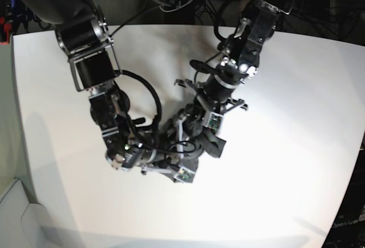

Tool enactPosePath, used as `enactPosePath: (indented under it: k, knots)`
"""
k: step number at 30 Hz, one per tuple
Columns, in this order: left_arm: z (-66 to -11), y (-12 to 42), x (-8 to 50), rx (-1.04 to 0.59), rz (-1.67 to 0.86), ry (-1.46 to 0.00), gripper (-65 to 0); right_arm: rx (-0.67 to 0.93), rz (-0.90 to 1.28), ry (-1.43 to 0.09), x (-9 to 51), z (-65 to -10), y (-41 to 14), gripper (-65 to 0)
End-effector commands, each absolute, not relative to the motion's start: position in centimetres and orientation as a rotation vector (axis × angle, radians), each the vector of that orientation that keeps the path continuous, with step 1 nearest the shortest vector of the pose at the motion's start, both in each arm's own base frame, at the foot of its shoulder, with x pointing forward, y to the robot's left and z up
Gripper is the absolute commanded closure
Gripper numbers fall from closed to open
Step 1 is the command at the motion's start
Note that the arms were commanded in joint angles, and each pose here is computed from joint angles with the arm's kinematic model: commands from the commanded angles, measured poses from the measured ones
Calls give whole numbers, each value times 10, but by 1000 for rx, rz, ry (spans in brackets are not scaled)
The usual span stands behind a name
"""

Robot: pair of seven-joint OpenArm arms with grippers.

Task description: Layout the t-shirt on the table in an organized manner, then fold the t-shirt properly

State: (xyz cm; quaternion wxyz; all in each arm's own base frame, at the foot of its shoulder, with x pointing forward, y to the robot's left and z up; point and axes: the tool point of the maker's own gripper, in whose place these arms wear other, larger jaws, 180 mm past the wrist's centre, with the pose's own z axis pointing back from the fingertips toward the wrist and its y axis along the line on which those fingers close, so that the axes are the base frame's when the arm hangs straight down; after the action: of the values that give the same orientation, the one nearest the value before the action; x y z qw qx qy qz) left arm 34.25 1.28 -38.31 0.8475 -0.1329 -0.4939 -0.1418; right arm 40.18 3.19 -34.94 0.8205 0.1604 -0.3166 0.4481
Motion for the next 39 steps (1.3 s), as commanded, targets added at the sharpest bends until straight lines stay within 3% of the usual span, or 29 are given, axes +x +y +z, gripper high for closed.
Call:
enactPosePath:
  k: [1, 4, 15, 30, 39]
  knots:
    - [-368, 14, 351, -282, -295, -1091, -4, 351, 959, -738, 415, -329, 37, -153]
    - [-371, 15, 348, -279, -295, -1084, -4, 323, 953, -717, 422, -335, 30, 0]
    - [-324, 41, 342, -269, -220, -1202, -4, 264, 954, -684, 425, -350, 14, 0]
    - [-278, 80, 291, -227, -183, -1291, -4, 288, 942, -702, 426, -352, 17, 0]
    - [-289, 117, 271, -166, -102, -1247, -4, 310, 915, -666, 427, -368, 13, 0]
